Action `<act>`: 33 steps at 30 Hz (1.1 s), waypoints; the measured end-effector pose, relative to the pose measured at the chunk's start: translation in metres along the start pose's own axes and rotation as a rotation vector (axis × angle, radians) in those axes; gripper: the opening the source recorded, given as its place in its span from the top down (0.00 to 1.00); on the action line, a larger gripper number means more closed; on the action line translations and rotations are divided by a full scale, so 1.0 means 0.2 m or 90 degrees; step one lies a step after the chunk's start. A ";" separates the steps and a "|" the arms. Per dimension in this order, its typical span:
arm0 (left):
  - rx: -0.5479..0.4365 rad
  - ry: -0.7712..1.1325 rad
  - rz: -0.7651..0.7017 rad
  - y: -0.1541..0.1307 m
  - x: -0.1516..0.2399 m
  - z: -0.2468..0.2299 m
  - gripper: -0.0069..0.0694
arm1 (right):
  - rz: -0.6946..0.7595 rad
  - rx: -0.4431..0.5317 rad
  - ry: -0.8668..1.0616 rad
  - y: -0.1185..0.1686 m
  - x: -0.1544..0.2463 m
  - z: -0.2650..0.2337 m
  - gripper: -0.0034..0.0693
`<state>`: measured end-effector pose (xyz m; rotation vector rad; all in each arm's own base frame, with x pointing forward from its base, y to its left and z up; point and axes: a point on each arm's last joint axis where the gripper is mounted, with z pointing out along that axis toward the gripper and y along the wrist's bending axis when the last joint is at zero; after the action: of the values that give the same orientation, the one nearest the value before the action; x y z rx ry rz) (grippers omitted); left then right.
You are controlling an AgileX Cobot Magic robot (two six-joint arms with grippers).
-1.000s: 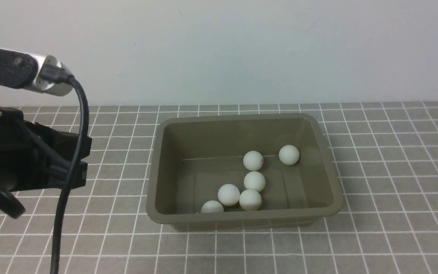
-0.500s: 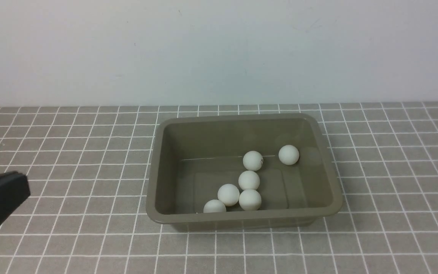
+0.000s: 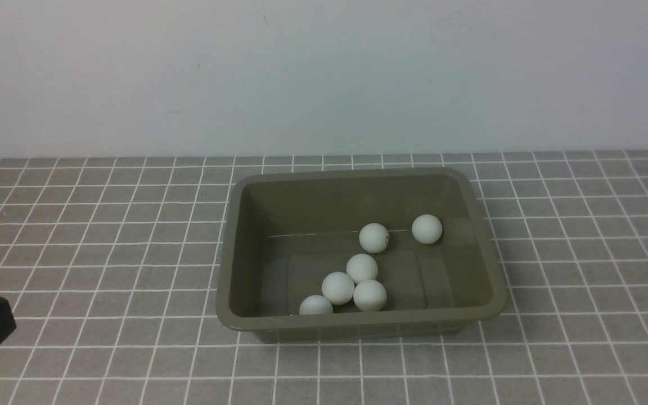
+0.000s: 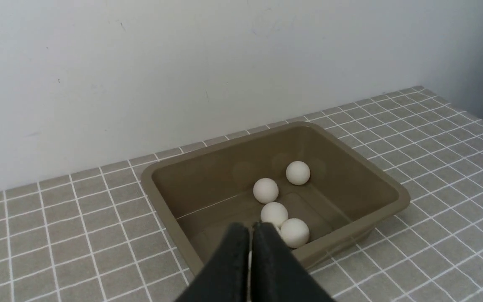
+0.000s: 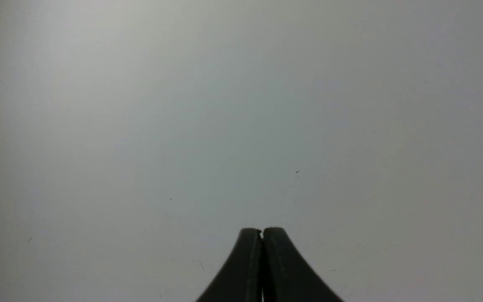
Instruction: Put the table tennis balls into the box on the grey coffee tablecloth.
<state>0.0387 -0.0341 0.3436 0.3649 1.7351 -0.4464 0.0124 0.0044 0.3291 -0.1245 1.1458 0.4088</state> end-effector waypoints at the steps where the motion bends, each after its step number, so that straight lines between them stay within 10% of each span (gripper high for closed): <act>1: -0.008 -0.006 0.002 0.01 0.01 0.01 0.92 | 0.000 0.000 0.000 0.00 0.00 0.00 0.97; 15: -0.289 0.022 -0.018 0.22 0.73 0.12 0.92 | -0.001 0.000 0.003 0.00 0.00 0.00 0.97; 33: -0.306 0.082 0.052 0.26 0.83 0.13 0.92 | -0.002 0.001 0.007 0.00 0.00 0.00 0.97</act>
<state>0.0523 -0.0016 0.1712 0.1177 1.8775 0.0604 0.0128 0.0045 0.3282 -0.1271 1.1566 0.4056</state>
